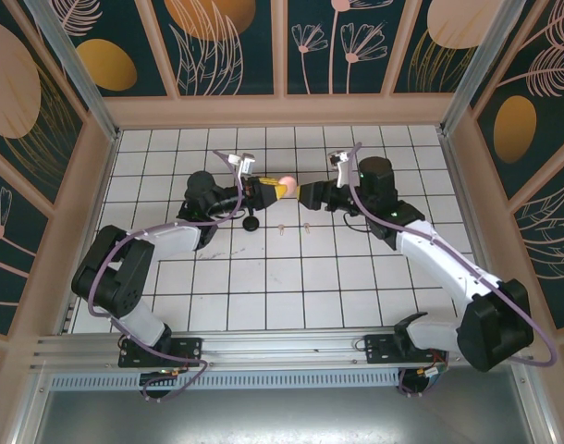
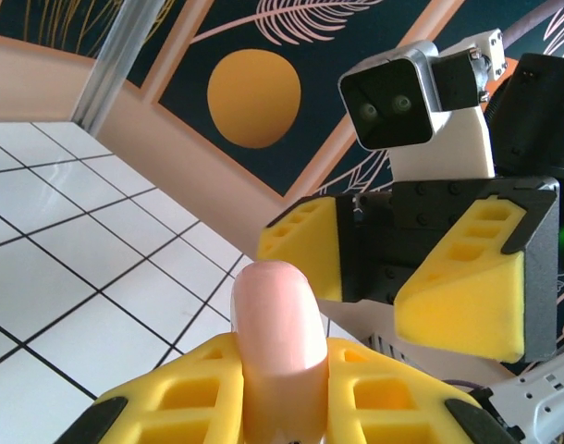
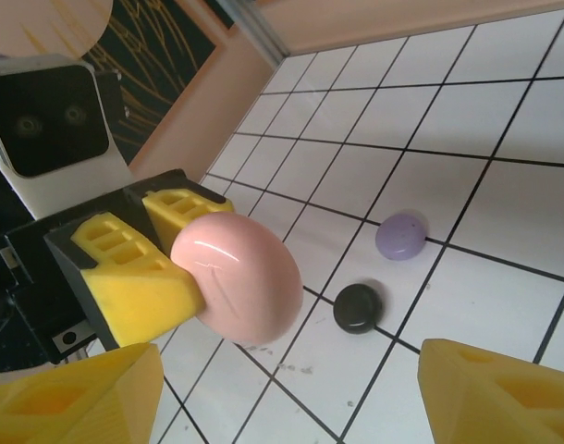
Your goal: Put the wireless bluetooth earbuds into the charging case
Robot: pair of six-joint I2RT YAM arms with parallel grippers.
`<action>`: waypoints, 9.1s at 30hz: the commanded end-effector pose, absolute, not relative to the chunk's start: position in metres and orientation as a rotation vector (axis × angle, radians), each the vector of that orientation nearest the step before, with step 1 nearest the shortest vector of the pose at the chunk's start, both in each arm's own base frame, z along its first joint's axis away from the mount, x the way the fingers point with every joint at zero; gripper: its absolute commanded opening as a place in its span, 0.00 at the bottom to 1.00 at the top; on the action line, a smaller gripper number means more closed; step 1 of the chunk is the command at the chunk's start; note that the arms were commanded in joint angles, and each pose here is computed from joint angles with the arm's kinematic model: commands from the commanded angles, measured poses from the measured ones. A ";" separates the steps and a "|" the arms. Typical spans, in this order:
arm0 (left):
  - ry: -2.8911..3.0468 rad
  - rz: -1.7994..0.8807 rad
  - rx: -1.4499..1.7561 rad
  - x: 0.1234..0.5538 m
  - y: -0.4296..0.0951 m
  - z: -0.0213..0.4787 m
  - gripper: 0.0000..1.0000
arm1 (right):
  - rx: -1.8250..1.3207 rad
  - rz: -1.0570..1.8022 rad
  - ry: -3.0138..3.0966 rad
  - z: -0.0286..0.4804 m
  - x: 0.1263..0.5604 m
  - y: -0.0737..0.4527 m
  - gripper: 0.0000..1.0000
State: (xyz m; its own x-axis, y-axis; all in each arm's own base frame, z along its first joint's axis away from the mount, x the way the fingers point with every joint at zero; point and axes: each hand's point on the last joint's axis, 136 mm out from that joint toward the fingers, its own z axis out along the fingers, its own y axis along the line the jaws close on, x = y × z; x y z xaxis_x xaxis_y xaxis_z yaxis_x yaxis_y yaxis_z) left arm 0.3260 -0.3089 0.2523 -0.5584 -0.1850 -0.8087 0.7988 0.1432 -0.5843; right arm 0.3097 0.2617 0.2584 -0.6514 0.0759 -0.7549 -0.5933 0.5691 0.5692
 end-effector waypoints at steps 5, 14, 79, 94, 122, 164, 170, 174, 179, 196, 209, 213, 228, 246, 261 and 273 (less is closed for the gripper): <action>1.547 -1.543 0.691 0.317 -0.311 0.275 0.00 | -0.504 1.116 1.953 0.278 0.316 0.283 0.71; 1.525 -1.541 0.709 0.309 -0.308 0.283 0.00 | -0.404 1.029 2.020 0.252 0.337 0.268 0.65; 1.484 -1.570 0.716 0.301 -0.319 0.294 0.00 | -0.452 1.344 1.926 0.269 0.314 0.286 0.24; 1.526 -1.536 0.667 0.310 -0.320 0.285 0.25 | -0.437 1.279 1.930 0.276 0.319 0.282 0.00; 1.872 -1.257 1.177 0.303 -0.302 0.259 0.67 | -0.766 0.621 2.123 0.241 0.317 0.249 0.00; 1.869 -1.396 1.191 0.300 -0.311 0.243 0.43 | -0.913 0.649 2.090 0.248 0.308 0.299 0.00; 1.862 -1.397 1.182 0.301 -0.312 0.243 0.28 | -0.905 0.644 2.086 0.250 0.310 0.300 0.00; 1.851 -1.404 1.164 0.302 -0.313 0.242 0.18 | -0.875 0.630 2.081 0.255 0.314 0.298 0.01; 1.816 -1.350 1.065 0.314 -0.311 0.246 0.05 | -0.789 0.599 2.076 0.269 0.321 0.287 0.34; 1.537 -0.872 0.376 0.362 -0.217 0.316 0.00 | -0.254 0.665 2.348 0.204 0.327 0.246 0.49; 1.409 -0.858 0.223 0.343 -0.188 0.339 0.00 | -0.010 0.384 2.694 0.103 0.350 0.286 0.46; 1.395 -0.872 0.220 0.340 -0.187 0.341 0.00 | 0.005 0.297 2.751 0.077 0.350 0.293 0.45; 1.385 -0.878 0.220 0.337 -0.187 0.341 0.00 | -0.060 0.216 2.821 0.039 0.347 0.319 0.40; 1.380 -0.883 0.217 0.336 -0.186 0.341 0.00 | -0.111 0.144 2.849 0.016 0.344 0.326 0.34; 1.383 -0.893 0.217 0.336 -0.188 0.340 0.00 | -0.116 0.134 2.849 0.011 0.345 0.326 0.26; 1.384 -0.890 0.233 0.335 -0.189 0.342 0.00 | -0.087 0.207 2.745 0.057 0.354 0.325 0.20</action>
State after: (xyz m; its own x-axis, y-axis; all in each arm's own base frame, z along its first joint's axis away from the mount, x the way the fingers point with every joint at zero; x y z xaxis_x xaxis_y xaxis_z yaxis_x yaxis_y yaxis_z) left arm 0.3414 -0.1895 0.3257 -0.1124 -0.3852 -0.9159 0.6353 0.6809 -0.3644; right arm 0.3481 0.3224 0.0236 -0.9489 -0.0508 -0.3113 -0.0859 0.9913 0.1000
